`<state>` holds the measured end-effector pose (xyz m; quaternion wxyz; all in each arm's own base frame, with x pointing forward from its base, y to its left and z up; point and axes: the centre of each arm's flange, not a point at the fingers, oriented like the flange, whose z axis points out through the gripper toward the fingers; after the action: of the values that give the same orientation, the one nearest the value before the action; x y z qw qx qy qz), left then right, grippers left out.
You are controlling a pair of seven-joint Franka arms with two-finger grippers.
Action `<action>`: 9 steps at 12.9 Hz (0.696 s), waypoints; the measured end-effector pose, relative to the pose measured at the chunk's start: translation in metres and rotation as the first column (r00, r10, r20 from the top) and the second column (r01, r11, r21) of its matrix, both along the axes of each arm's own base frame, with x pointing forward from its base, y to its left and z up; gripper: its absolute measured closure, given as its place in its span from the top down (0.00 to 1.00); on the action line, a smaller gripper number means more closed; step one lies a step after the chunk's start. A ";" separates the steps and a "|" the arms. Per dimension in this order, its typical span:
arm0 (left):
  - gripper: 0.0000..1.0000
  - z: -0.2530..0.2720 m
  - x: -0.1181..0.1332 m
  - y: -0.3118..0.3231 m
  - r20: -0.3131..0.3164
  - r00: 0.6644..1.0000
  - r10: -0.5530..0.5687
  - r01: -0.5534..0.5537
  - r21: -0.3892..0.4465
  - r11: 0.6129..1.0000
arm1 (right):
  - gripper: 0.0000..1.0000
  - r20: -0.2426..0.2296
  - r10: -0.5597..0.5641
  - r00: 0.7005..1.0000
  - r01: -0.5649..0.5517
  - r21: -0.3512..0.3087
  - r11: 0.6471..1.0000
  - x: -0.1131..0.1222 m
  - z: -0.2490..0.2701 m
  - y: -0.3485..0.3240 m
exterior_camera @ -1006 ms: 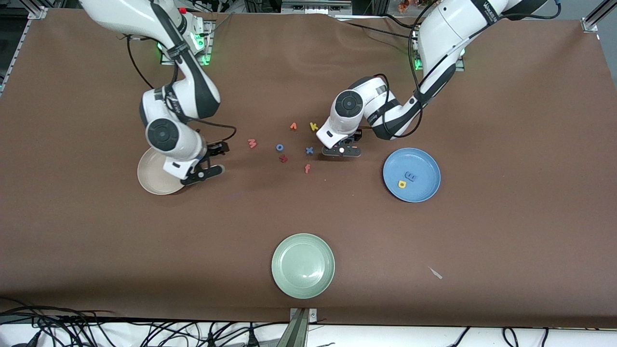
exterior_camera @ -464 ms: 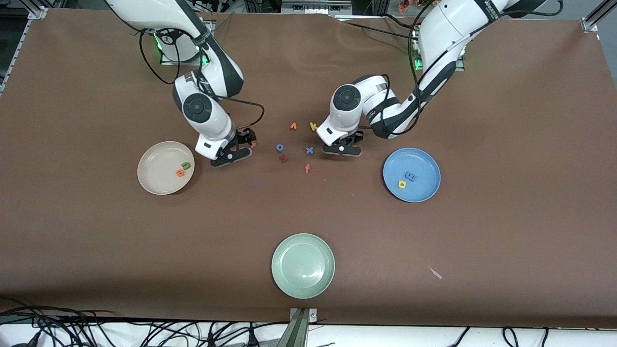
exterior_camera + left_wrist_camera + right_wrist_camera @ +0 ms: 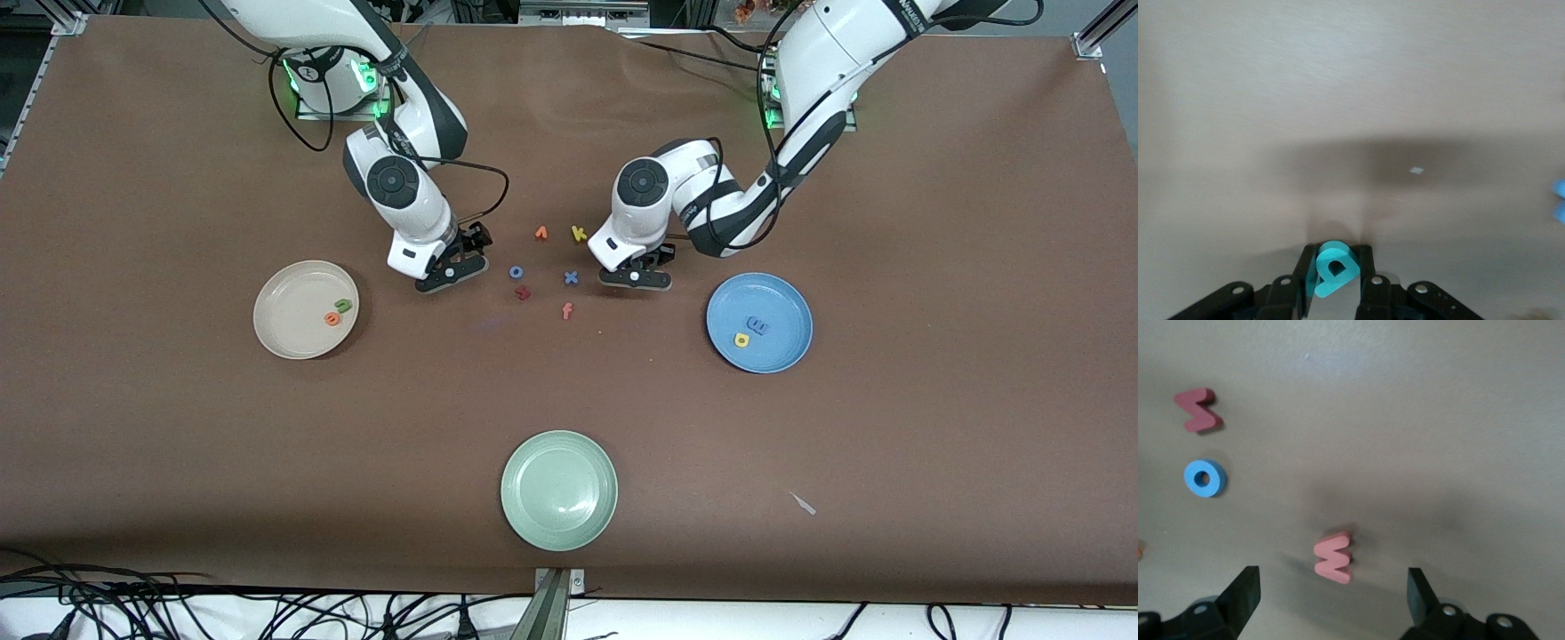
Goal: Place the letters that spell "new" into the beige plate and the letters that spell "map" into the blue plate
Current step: 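Grasp a teal letter with the left gripper while the right grasps pink, then drop the teal letter onto the blue plate with the left gripper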
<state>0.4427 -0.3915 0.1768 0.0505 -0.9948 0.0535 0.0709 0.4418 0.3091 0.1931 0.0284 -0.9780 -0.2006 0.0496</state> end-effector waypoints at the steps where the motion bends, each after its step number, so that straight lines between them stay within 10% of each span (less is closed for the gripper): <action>1: 0.30 0.007 0.014 0.011 -0.017 1.000 -0.023 0.023 0.029 0.999 | 0.92 -0.004 0.006 1.000 -0.006 -0.002 1.000 -0.003 -0.004 0.002; 9: 0.30 0.068 0.134 0.163 -0.106 0.968 -0.229 0.230 0.001 0.973 | 0.67 -0.018 0.012 1.000 -0.013 -0.005 1.000 -0.009 -0.021 0.004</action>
<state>0.5763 -0.2285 0.2452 0.0620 -0.9764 0.1703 0.1174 0.4332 0.3133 0.1716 0.0275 -0.9763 -0.2063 0.0592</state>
